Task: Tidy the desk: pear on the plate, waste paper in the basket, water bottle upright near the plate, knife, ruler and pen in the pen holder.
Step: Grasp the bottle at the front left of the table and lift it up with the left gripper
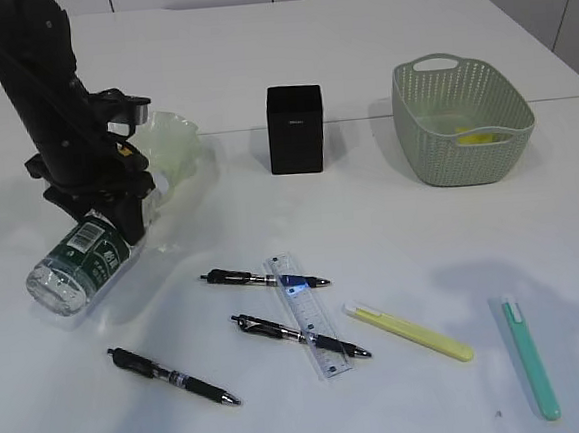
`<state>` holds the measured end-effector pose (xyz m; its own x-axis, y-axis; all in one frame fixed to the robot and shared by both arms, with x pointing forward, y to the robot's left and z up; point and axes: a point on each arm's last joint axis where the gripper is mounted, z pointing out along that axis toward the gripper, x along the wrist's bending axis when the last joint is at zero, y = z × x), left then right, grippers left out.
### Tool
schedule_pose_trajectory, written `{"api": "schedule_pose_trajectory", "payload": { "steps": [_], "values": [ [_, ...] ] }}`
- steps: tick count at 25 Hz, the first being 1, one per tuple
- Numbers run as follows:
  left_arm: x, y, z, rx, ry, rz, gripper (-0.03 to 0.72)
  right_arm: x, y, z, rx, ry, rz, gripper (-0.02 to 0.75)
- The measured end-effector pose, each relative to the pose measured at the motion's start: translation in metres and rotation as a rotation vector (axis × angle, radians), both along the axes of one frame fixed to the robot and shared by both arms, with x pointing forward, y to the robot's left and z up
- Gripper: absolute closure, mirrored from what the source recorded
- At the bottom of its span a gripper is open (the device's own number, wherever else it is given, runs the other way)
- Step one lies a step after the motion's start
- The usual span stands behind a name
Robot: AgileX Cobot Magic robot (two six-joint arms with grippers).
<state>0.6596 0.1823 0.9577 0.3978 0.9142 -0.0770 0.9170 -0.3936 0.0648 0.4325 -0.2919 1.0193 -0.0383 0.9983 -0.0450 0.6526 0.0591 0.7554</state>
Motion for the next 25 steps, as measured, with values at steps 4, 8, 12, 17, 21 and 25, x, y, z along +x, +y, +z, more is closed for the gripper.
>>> {"api": "schedule_pose_trajectory", "payload": {
  "steps": [4,8,12,17,21,25],
  "values": [
    [-0.007,0.001,-0.008,0.006,0.048,0.01,0.292,0.0,0.0,0.0,0.0,0.0,0.0,0.387],
    [-0.013,0.003,-0.015,0.015,0.081,0.013,0.293,0.0,0.0,0.0,0.0,0.0,0.0,0.387],
    [-0.014,0.003,-0.01,0.012,0.071,0.016,0.293,0.0,0.0,0.0,0.0,0.0,0.0,0.387],
    [-0.017,0.004,0.012,-0.001,0.025,0.024,0.293,0.0,0.0,0.0,0.0,0.0,0.0,0.386],
    [-0.021,0.005,0.028,-0.011,-0.01,0.029,0.293,0.0,0.0,0.0,0.0,0.0,0.0,0.387],
    [-0.024,0.006,0.04,-0.017,-0.028,0.035,0.293,0.0,0.0,0.0,0.0,0.0,0.0,0.387]
  ]
}}
